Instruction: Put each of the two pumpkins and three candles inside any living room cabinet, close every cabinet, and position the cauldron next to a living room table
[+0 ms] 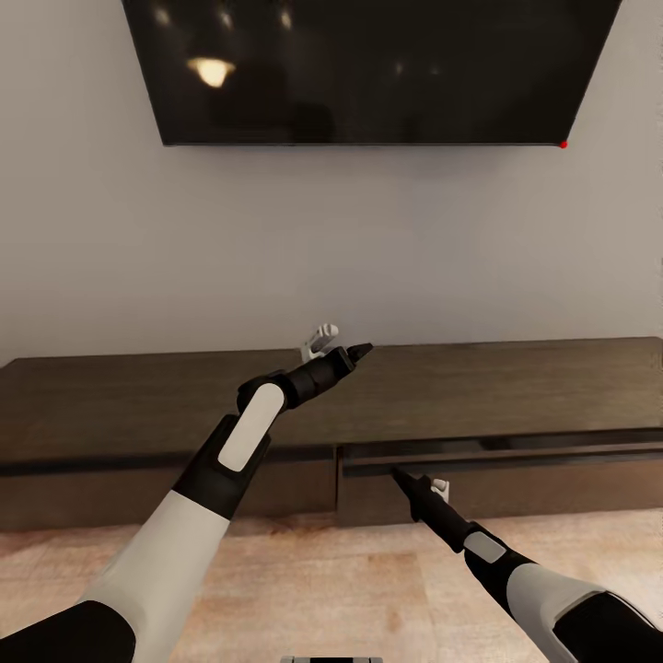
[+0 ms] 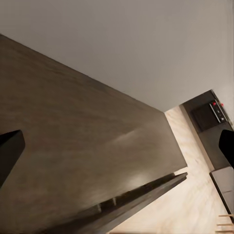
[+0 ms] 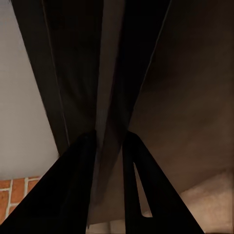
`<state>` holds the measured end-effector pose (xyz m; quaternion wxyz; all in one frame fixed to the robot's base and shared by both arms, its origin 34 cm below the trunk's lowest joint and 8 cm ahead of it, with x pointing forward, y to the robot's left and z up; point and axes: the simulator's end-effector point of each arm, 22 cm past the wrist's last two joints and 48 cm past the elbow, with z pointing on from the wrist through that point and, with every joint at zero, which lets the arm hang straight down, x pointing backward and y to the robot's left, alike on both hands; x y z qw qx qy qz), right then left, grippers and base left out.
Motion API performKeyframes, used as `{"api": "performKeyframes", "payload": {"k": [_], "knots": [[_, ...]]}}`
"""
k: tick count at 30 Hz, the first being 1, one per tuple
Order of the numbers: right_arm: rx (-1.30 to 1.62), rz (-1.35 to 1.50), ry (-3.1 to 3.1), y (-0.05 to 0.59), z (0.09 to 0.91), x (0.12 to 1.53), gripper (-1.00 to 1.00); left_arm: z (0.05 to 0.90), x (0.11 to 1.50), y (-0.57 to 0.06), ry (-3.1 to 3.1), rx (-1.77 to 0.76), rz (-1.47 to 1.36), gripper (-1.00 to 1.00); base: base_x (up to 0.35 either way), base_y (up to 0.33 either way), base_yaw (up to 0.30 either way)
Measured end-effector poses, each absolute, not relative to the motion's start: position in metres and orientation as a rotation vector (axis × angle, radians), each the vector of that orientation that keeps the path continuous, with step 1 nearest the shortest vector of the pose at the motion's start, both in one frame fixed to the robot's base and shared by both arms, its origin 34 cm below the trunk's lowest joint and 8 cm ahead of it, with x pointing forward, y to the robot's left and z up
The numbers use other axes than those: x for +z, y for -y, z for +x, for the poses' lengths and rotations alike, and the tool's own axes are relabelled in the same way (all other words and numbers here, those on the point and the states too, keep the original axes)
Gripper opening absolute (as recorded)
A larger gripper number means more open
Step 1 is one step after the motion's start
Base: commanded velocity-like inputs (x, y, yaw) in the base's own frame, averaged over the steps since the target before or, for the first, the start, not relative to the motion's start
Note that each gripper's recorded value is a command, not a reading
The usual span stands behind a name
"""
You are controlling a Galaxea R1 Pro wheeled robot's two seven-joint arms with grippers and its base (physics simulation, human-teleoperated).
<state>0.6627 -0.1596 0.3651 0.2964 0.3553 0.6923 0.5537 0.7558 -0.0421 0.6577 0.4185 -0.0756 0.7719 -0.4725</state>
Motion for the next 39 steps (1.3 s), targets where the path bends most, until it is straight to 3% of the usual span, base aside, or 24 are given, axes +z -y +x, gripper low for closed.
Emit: {"api": "performKeyframes", "payload": {"k": [39], "knots": [[1.463, 0.967, -1.819, 0.1649, 0.6649, 0.3654, -1.0, 0.7559, 0.6566, 0.042, -1.939, -1.184, -0.191, 1.0, -0.128, 0.0, 0.0]]}}
